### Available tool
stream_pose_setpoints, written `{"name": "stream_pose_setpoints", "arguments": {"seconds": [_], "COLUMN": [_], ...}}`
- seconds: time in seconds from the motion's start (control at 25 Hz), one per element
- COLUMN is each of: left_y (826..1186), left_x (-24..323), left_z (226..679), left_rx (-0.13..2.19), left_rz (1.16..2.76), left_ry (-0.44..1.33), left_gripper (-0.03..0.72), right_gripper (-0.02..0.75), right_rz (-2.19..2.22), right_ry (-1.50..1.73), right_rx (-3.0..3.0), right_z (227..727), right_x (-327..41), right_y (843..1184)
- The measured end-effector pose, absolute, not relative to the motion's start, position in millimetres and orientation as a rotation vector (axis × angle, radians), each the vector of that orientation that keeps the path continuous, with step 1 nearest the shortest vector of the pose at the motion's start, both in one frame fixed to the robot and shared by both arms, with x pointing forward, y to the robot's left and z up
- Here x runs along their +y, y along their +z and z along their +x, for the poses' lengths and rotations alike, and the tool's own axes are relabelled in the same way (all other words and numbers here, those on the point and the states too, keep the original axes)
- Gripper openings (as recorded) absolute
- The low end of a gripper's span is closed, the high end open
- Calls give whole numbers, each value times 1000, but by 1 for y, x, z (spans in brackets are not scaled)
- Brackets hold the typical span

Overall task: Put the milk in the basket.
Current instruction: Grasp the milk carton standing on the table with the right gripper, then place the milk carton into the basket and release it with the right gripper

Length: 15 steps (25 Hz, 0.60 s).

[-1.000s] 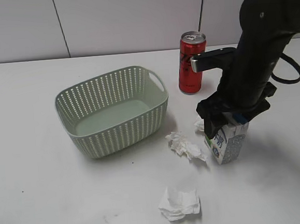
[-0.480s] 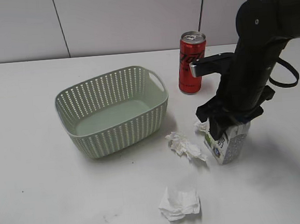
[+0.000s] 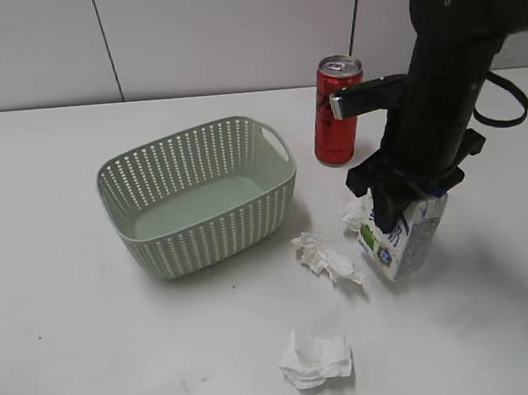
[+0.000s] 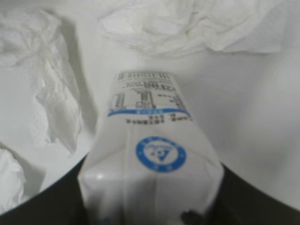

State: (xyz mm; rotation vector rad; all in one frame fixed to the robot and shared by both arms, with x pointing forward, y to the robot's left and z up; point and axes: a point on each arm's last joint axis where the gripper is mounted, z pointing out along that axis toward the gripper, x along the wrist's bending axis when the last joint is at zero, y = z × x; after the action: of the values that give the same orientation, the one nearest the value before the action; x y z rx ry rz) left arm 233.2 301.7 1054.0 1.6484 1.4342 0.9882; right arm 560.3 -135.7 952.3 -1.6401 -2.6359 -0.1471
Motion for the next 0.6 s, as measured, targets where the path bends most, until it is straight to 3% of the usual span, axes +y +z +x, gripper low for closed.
{"name": "stream_pose_setpoints", "arguments": {"seconds": [0.24,0.6], "left_y": [1054,1054], "left_x": [302,302], "left_z": [233,233], "left_rx": [1434,1434], "left_rz": [1648,1648], "left_ry": [988,988], "left_gripper": [239,239], "right_gripper": [341,337], "right_rz": [-1570,-1551], "right_ry": [-85,-464], "right_rx": [-2639,-2654], "right_z": [569,587], "right_x": [-131,-100], "right_y": [990,1055]}}
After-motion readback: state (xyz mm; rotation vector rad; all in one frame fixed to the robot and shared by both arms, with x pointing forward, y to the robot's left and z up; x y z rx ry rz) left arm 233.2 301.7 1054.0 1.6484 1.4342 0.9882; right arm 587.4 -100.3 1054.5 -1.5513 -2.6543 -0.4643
